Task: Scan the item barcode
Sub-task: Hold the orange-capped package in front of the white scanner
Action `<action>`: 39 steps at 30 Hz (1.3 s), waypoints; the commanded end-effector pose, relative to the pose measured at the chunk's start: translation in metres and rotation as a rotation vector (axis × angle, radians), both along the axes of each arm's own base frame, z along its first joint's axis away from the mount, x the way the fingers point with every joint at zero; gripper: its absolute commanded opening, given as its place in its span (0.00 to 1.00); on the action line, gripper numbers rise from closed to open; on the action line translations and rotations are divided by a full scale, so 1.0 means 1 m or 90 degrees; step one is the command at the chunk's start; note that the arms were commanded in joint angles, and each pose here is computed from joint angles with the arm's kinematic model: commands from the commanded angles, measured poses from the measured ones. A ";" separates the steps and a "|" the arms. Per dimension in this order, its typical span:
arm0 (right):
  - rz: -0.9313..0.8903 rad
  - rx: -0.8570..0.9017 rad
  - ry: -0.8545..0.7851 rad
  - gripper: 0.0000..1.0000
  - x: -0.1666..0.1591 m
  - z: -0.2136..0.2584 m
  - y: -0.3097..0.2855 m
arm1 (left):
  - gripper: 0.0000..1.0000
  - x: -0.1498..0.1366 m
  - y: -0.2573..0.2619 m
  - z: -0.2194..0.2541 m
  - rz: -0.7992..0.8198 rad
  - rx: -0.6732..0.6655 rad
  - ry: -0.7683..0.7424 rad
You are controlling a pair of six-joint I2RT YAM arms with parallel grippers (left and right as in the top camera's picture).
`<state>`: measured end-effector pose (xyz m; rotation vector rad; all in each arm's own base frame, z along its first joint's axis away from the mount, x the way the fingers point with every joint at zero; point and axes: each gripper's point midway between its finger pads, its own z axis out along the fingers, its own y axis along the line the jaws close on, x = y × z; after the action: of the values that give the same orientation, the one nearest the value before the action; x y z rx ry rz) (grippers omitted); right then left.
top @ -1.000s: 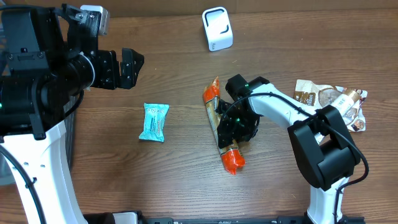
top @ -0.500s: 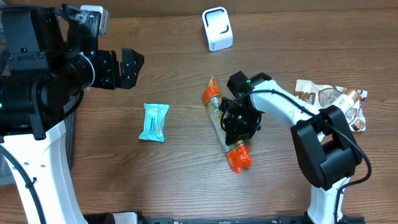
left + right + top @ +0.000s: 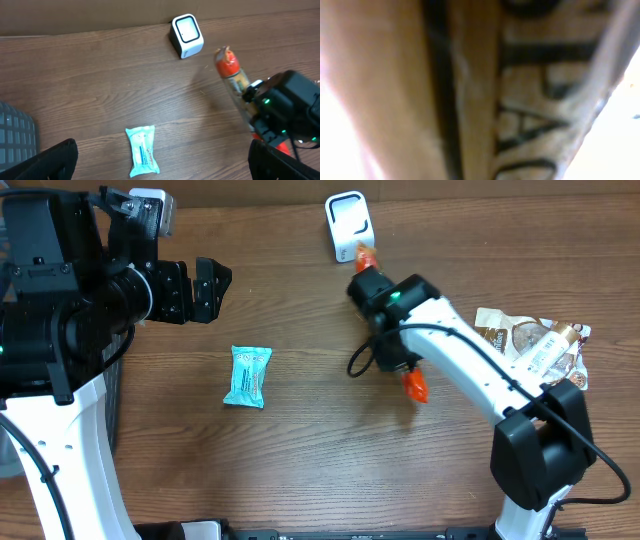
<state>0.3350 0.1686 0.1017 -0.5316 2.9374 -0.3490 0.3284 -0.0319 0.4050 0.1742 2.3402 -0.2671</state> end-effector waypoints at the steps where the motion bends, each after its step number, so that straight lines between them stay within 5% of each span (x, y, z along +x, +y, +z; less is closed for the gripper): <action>1: 0.010 0.085 -0.055 0.04 0.012 0.020 0.033 | 1.00 0.001 0.000 0.002 -0.007 0.008 -0.006; 12: 0.206 0.702 0.154 0.04 -0.021 0.087 0.142 | 1.00 0.001 0.000 0.002 -0.007 0.008 -0.006; 19: 0.248 0.866 0.165 0.04 -0.019 0.132 0.127 | 1.00 0.001 0.000 0.002 -0.007 0.008 -0.006; 28: 0.167 0.775 0.103 0.03 0.005 0.140 0.109 | 0.99 0.001 0.000 0.002 -0.007 0.008 -0.006; 39: -0.046 0.217 -0.417 0.03 0.119 0.226 0.000 | 1.00 0.001 0.000 0.002 -0.007 0.008 -0.006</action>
<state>0.4290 0.2255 0.2787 -0.4067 2.4935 0.4977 0.3284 -0.0319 0.4050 0.1742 2.3402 -0.2671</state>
